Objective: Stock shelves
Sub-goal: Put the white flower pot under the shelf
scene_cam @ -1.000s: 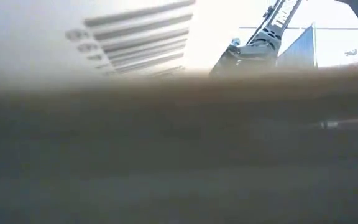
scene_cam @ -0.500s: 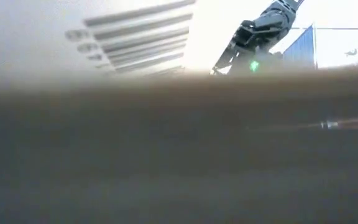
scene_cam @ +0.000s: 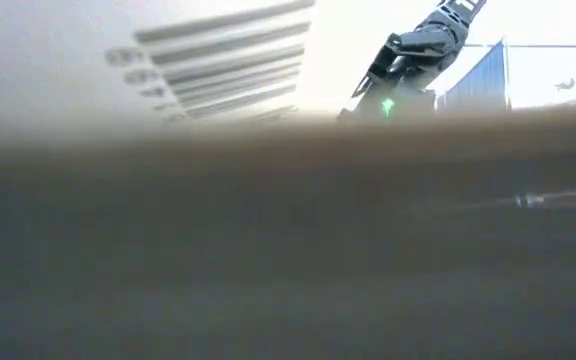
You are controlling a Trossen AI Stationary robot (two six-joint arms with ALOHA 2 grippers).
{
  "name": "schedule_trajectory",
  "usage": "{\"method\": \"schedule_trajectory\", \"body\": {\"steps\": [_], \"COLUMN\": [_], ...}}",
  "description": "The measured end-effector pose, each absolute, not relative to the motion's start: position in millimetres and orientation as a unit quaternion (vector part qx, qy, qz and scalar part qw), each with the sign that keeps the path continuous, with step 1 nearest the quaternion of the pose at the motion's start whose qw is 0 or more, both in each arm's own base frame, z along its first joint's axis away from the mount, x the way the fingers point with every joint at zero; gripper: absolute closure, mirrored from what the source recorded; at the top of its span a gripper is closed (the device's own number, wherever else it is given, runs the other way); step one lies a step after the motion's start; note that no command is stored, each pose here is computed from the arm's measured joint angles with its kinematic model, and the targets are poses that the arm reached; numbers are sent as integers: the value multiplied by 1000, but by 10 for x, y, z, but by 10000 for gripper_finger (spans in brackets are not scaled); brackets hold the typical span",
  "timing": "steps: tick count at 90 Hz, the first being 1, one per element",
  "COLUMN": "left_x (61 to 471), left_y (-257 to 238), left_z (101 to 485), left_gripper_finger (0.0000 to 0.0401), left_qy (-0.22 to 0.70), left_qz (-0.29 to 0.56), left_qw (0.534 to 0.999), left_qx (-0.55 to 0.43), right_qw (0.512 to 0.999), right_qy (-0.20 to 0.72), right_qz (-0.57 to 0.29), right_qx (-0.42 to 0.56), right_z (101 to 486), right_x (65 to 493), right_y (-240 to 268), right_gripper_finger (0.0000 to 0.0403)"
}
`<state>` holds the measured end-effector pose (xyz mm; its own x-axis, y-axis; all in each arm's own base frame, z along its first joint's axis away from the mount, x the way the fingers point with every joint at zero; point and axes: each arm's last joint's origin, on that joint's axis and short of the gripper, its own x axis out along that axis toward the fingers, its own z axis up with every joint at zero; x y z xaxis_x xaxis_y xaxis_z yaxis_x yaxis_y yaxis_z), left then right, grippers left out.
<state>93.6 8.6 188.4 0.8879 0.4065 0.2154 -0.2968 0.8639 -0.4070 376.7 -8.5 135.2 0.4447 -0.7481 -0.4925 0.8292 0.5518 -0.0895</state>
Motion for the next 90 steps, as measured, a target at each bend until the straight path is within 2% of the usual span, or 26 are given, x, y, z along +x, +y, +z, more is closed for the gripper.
{"method": "schedule_trajectory", "body": {"steps": [16,50,64,79,90], "left_x": [936,936,936,936,937], "left_y": [87,87,86,87,86], "left_z": [1883,1884,1884,1885,1883], "left_gripper_finger": [325,325,325,325,325], "left_qy": [-148,-149,-149,-149,-148], "left_qz": [184,184,184,184,184], "left_qw": [954,954,954,954,954], "left_qx": [-185,-185,-185,-185,-185], "right_qw": [838,846,858,859,859], "right_qy": [274,290,349,422,422], "right_qz": [-469,-446,-370,-253,-246], "right_qx": [48,33,72,143,150], "right_z": [1406,1920,2082,1863,1551], "right_x": [3679,3404,3225,3158,3186], "right_y": [-5,163,323,574,598], "right_gripper_finger": [57,57,57,63,106]}}
